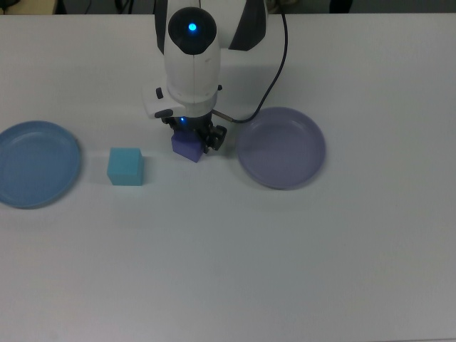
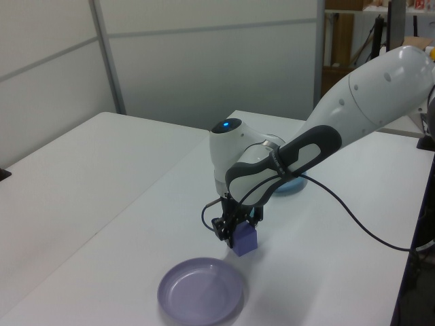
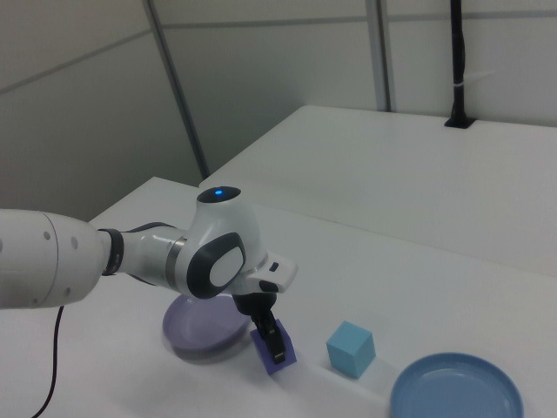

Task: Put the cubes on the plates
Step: 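Close the gripper on the purple cube, then carry the purple cube over the lavender plate and lower it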

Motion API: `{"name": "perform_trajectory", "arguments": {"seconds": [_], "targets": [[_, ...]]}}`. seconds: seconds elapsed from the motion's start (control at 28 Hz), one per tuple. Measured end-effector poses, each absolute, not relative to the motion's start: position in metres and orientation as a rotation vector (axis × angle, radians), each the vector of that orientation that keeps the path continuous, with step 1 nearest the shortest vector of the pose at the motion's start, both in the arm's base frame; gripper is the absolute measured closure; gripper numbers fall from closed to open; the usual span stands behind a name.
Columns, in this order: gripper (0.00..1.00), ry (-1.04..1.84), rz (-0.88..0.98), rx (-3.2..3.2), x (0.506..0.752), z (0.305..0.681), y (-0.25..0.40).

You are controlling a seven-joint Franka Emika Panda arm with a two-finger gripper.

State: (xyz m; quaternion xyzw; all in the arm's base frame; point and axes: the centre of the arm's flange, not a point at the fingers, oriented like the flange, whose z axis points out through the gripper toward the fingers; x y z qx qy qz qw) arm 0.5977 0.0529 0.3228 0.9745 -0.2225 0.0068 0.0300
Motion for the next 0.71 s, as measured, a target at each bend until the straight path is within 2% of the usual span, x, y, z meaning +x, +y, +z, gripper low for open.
{"name": "perform_trajectory", "arguments": {"seconds": [0.14, 0.46, 0.71], "targets": [[0.36, -0.651, 0.05, 3.016, 0.6, 0.334, 0.052], [0.37, -0.254, 0.038, 3.068, 0.592, 0.403, 0.064], [0.37, 0.049, 0.067, 3.079, 0.581, 0.413, 0.151]]}}
